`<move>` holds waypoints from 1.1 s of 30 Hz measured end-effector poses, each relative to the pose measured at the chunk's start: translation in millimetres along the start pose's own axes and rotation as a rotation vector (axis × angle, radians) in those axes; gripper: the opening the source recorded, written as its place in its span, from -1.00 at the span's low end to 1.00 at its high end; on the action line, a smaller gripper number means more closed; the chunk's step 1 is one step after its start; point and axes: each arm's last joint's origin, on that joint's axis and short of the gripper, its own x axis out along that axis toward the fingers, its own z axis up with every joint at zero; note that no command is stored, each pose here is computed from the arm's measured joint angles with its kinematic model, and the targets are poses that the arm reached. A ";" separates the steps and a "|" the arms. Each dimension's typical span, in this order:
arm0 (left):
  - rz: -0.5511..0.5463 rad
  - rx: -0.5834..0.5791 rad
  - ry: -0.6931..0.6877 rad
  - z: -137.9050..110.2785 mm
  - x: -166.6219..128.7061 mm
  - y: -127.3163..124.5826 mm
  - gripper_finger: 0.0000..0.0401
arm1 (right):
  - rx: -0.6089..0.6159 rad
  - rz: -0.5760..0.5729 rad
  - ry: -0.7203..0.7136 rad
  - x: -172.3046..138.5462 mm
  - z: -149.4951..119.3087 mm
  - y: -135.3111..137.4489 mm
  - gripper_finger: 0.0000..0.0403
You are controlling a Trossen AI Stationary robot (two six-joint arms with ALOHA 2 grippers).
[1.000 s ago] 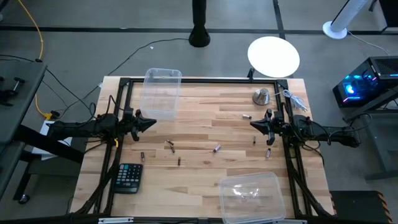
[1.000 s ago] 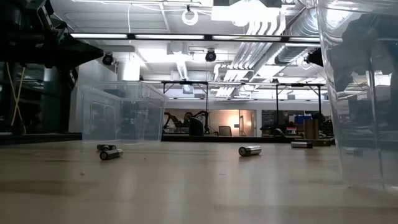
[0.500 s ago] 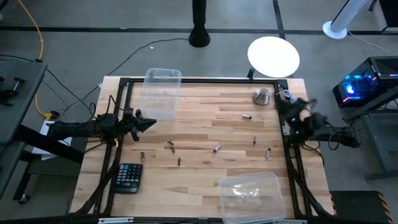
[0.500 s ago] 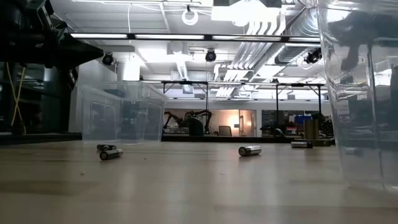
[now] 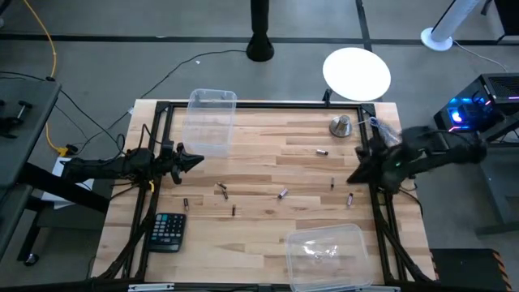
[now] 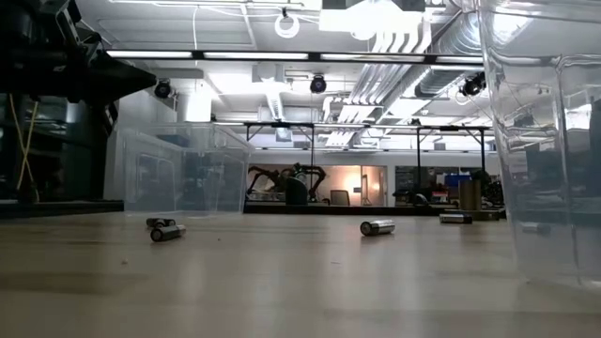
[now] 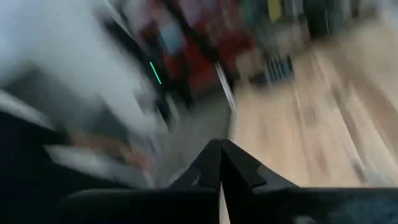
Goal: Sort batteries
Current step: Move the bottom transparent bin to the top center of the table
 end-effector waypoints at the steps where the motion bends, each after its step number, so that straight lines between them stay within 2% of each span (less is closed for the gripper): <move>1: 0.000 0.000 0.000 0.0 0.0 0.0 -1.00 | -0.012 -0.033 0.087 8.4 4.2 5.4 -1.00; 4: 0.000 0.000 0.000 0.0 0.0 0.0 -1.00 | -0.038 -0.108 0.323 36.2 11.1 20.2 -1.00; 7: 0.000 0.000 0.000 0.0 0.0 0.0 -1.00 | -0.038 -0.209 0.568 71.1 5.2 25.7 -0.99; 11: 0.000 0.000 0.000 0.0 0.0 0.0 -1.00 | -0.063 -0.274 0.801 123.6 -11.8 32.3 -0.81; 16: 0.000 0.000 0.000 0.0 0.0 0.0 -1.00 | -0.110 -0.358 0.896 178.3 -19.4 42.4 -0.38; 22: 0.000 0.000 0.000 0.0 0.0 0.0 -1.00 | -0.213 -0.523 0.952 215.9 -10.5 49.7 0.02; 24: 0.000 0.000 0.000 0.0 0.0 0.0 -1.00 | -0.213 -0.568 0.996 225.4 -14.2 47.0 0.09; 27: 0.000 0.000 0.000 0.0 0.0 0.0 -1.00 | -0.190 -0.559 1.040 237.4 -20.9 42.8 0.12; 33: 0.000 0.000 0.000 0.0 0.0 0.0 -1.00 | -0.263 -0.555 1.075 253.1 -27.9 33.1 0.11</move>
